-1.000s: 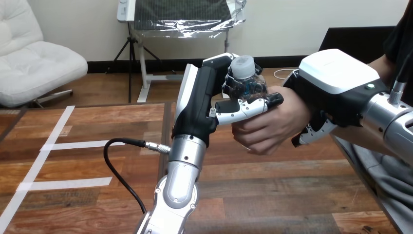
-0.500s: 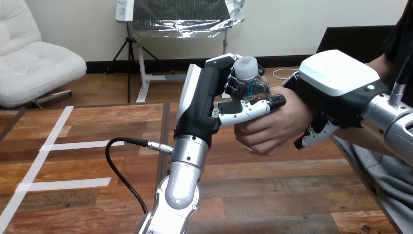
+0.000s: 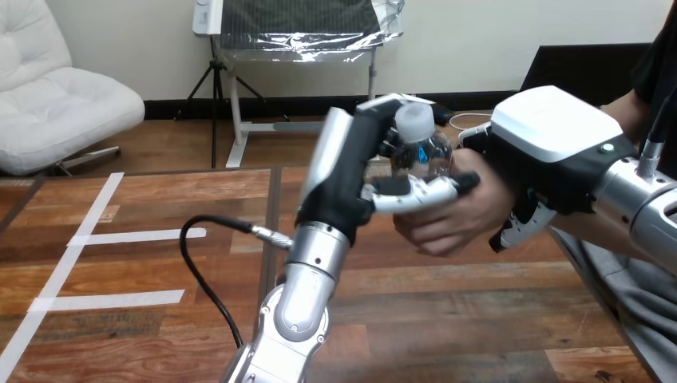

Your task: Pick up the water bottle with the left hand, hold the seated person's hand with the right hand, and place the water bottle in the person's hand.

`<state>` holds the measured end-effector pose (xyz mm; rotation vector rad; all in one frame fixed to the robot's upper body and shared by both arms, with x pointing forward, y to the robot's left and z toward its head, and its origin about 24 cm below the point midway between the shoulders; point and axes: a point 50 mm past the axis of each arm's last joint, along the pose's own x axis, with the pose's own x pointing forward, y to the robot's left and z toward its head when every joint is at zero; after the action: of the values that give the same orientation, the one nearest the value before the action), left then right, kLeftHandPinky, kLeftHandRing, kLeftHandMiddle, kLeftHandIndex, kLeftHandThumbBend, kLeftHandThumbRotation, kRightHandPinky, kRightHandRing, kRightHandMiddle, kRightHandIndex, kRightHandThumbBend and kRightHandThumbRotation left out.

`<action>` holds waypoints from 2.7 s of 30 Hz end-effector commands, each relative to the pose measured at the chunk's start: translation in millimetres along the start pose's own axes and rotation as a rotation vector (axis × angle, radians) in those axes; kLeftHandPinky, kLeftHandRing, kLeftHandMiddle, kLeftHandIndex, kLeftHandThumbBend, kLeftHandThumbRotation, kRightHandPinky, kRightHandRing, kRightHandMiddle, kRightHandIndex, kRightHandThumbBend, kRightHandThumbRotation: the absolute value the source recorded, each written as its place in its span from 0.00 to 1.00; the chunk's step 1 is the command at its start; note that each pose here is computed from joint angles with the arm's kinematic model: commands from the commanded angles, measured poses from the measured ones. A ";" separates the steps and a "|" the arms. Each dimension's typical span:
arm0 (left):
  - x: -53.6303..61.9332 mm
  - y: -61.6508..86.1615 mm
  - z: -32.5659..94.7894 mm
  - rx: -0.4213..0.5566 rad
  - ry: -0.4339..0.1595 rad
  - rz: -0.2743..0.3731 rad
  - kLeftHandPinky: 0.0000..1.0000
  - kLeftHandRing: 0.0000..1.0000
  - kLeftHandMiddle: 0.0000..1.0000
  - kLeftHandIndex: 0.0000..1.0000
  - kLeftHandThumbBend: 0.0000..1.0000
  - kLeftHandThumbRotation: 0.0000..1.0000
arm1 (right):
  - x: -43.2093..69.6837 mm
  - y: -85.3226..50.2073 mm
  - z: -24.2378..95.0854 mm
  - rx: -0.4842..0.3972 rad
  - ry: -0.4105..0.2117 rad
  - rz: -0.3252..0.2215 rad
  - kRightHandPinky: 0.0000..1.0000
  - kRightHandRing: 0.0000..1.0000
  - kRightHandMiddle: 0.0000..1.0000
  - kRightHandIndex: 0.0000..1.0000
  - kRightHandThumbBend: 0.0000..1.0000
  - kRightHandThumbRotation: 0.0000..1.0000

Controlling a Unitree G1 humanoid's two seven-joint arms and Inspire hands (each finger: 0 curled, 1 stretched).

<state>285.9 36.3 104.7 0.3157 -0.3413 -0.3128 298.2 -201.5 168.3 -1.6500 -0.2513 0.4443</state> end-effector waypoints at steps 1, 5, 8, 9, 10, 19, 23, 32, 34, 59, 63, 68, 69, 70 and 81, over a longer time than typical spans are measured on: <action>14.3 -5.8 28.2 0.022 -0.132 -0.053 0.93 0.97 0.98 0.98 0.91 0.57 | -1.5 -15.1 -3.9 -0.009 0.009 -0.063 0.70 0.85 0.87 0.84 0.91 0.00; 13.4 -4.8 27.6 0.010 -0.139 -0.053 0.98 0.99 0.99 0.99 0.93 0.61 | -2.5 -14.2 -4.2 -0.010 0.008 -0.070 0.73 0.87 0.89 0.86 0.91 0.00; 12.7 -4.2 27.1 0.008 -0.141 -0.048 0.99 1.00 1.00 1.00 0.92 0.62 | -3.3 -13.5 -4.4 -0.008 0.008 -0.073 0.74 0.88 0.89 0.86 0.92 0.00; 12.5 -4.1 26.9 0.008 -0.142 -0.046 0.99 1.00 1.00 1.00 0.91 0.63 | -3.5 -13.4 -4.5 -0.006 0.009 -0.072 0.74 0.88 0.89 0.86 0.92 0.00; 12.4 -4.0 26.8 0.008 -0.143 -0.045 0.99 1.00 1.00 1.00 0.90 0.63 | -3.6 -13.2 -4.6 -0.005 0.010 -0.072 0.74 0.88 0.90 0.86 0.92 0.00; 11.0 -3.5 26.1 -0.012 -0.149 -0.015 0.93 0.99 1.00 1.00 0.83 0.60 | -5.6 -11.9 -5.3 0.010 0.012 -0.074 0.74 0.89 0.90 0.85 0.92 0.00; 10.2 -3.1 25.3 -0.014 -0.155 -0.010 0.90 0.98 1.00 1.00 0.80 0.59 | -6.8 -11.5 -5.4 0.021 0.016 -0.071 0.75 0.89 0.91 0.85 0.92 0.00; 9.3 -2.4 23.7 -0.009 -0.157 -0.014 0.91 0.99 1.00 1.00 0.80 0.66 | -8.5 -11.1 -5.5 0.031 0.027 -0.054 0.78 0.90 0.92 0.86 0.90 0.00; 9.3 -2.3 23.5 -0.009 -0.156 -0.015 0.91 0.99 1.00 1.00 0.80 0.67 | -8.6 -11.0 -5.5 0.032 0.026 -0.053 0.78 0.90 0.92 0.86 0.90 0.00; 3.8 -1.6 23.6 -0.049 -0.145 -0.001 0.92 0.98 1.00 1.00 0.73 0.81 | -18.5 -16.6 -2.5 0.073 0.060 -0.033 0.80 0.93 0.94 0.88 0.86 0.00; 1.2 -1.2 23.8 -0.084 -0.143 0.004 0.91 0.97 0.99 1.00 0.70 0.83 | -21.5 -17.7 -1.5 0.087 0.063 -0.037 0.81 0.93 0.94 0.88 0.85 0.01; -4.1 0.2 25.2 -0.135 -0.153 0.022 0.91 0.96 0.98 0.98 0.65 0.85 | -26.2 -19.1 0.1 0.111 0.066 -0.057 0.81 0.92 0.94 0.88 0.82 0.03; -4.9 0.5 25.4 -0.139 -0.154 0.024 0.91 0.96 0.97 0.98 0.65 0.85 | -26.9 -19.3 0.3 0.114 0.067 -0.059 0.80 0.92 0.94 0.88 0.82 0.03; -6.9 1.1 25.8 -0.146 -0.156 0.030 0.90 0.96 0.97 0.97 0.64 0.86 | -28.5 -19.6 1.0 0.122 0.067 -0.069 0.80 0.92 0.94 0.88 0.81 0.03; -25.6 6.8 28.2 -0.193 -0.175 0.095 0.88 0.91 0.93 0.93 0.58 0.89 | -40.5 -18.3 7.5 0.212 0.059 -0.180 0.77 0.89 0.90 0.85 0.77 0.04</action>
<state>264.9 43.9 109.6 0.1772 -0.4129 -0.3271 266.5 -211.5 174.8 -1.4867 -0.1830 0.3723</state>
